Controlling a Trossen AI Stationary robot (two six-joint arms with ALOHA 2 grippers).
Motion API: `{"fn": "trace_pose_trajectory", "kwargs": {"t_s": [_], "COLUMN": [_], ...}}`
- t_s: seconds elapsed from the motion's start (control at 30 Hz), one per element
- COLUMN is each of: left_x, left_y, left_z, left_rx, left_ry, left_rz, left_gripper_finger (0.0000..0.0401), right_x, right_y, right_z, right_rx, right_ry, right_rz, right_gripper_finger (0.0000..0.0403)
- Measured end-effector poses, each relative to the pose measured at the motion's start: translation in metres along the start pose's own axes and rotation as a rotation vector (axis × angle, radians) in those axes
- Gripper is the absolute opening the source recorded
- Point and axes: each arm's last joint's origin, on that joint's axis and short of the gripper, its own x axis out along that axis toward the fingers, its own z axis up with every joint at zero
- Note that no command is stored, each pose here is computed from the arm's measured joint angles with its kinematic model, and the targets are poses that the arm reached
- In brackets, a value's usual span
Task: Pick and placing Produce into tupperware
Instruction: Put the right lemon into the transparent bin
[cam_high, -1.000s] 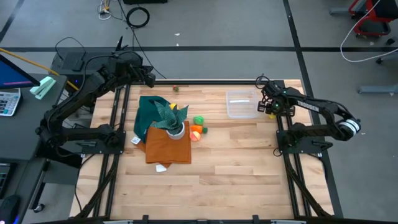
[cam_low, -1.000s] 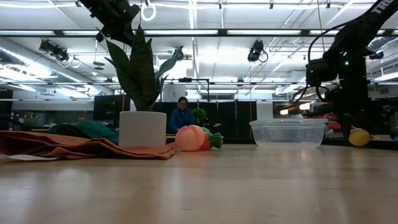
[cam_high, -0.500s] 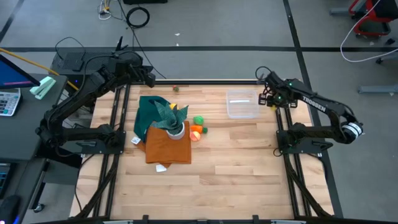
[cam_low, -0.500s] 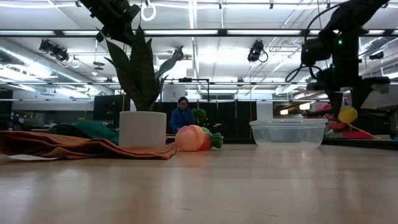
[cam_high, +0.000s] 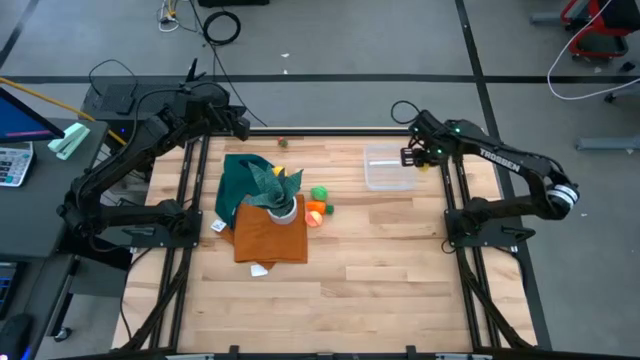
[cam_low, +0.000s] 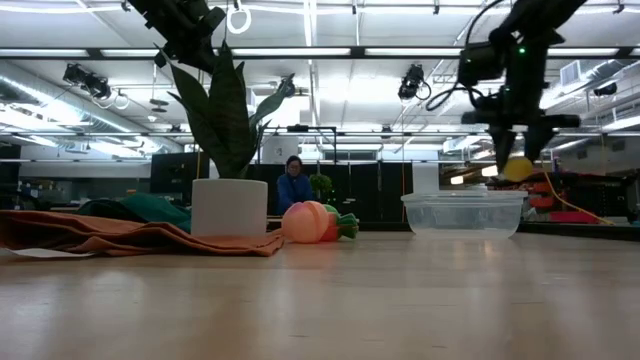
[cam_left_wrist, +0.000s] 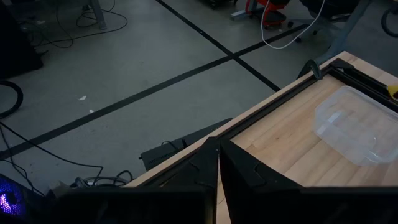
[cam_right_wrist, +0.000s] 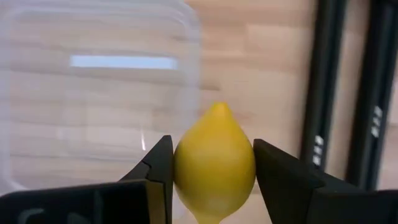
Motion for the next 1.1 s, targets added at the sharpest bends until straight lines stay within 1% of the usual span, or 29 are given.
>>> {"fn": "trace_pose_trajectory", "kwargs": {"t_s": [0.13,0.27,0.37,0.47,0.53,0.73,0.9,1.1], "left_x": [0.000,0.000,0.000,0.000,0.000,0.000,0.000,0.000], "left_y": [0.000,0.000,0.000,0.000,0.000,0.000,0.000,0.000], "left_z": [0.000,0.000,0.000,0.000,-0.001,-0.001,-0.001,-0.001], "left_rx": [0.000,0.000,0.000,0.000,0.001,0.002,0.001,0.002], "left_ry": [0.000,0.000,0.000,0.002,0.008,0.013,0.013,0.014], "left_rz": [0.000,0.000,0.000,0.000,0.001,0.002,0.002,0.002], "left_gripper_finger": [0.0024,0.0018,0.0015,0.0014,0.0017,0.0025,0.0018,0.0012], "right_x": [-0.003,-0.003,0.004,0.019,0.028,0.046,0.059,0.072], "right_y": [0.020,0.041,0.054,0.060,0.064,0.074,0.083,0.088], "right_z": [0.012,0.024,0.029,0.028,0.026,0.023,0.022,0.023], "right_rx": [-0.082,-0.197,-0.291,-0.356,-0.375,-0.405,-0.432,-0.425], "right_ry": [-0.008,0.001,0.031,0.107,0.144,0.177,0.188,0.196], "right_rz": [0.027,0.045,0.031,-0.008,-0.027,-0.044,-0.048,-0.054], "right_gripper_finger": [0.0129,0.0129,0.0129,0.0129,0.0129,0.0129,0.0129,0.0130]}}
